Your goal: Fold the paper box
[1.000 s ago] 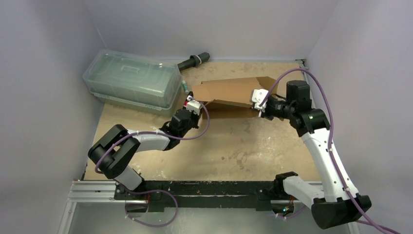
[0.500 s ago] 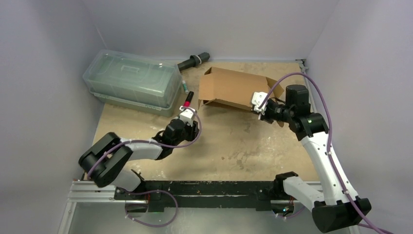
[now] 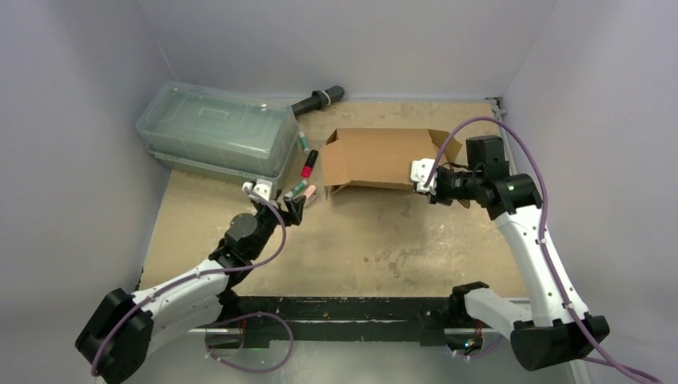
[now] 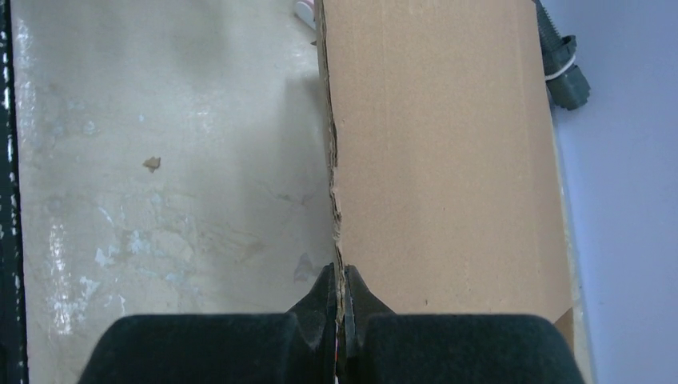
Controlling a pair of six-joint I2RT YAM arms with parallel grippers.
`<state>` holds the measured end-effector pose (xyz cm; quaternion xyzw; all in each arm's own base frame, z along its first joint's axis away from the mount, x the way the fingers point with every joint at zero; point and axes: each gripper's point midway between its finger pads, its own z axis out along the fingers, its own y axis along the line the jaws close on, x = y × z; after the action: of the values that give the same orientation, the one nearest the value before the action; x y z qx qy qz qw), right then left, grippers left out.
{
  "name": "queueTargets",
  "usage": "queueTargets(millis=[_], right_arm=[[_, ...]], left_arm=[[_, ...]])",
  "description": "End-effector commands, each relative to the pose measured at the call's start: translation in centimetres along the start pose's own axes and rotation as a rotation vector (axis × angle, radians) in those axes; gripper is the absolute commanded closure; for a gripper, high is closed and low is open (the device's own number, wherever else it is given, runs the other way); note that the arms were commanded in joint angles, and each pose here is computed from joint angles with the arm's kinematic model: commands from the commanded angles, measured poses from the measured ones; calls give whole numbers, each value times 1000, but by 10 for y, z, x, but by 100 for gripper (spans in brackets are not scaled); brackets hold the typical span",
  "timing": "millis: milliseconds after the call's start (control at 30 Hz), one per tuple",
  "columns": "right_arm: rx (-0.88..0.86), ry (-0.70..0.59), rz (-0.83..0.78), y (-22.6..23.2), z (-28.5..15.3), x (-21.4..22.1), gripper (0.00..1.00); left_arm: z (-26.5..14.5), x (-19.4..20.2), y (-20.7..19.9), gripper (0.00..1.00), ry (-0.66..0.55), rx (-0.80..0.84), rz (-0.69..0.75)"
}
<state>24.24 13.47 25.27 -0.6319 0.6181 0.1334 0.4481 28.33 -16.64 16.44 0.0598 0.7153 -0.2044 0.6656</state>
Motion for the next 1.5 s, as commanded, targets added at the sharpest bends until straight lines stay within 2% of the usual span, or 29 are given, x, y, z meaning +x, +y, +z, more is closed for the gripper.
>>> queueTargets(millis=[0,233,533,833,1167,1467], right_arm=[[-111,-20,-61,13,-10,-13,100],[-220,-28,-106,24,-5,-10,100],[-284,-53,-127,43,0,-2,100],[-320,-42,-151,62,2,11,100],[-316,-123,-114,61,1,-9,100],[-355,-129,-95,56,1,-13,100]], left_arm=[[7,-11,-3,30,-65,36,94],[28,-2,-25,30,-93,160,180],[51,13,-38,29,-71,222,233],[68,24,-33,31,-67,214,282],[85,25,-27,32,-93,179,259],[96,19,-26,30,-204,157,222]])
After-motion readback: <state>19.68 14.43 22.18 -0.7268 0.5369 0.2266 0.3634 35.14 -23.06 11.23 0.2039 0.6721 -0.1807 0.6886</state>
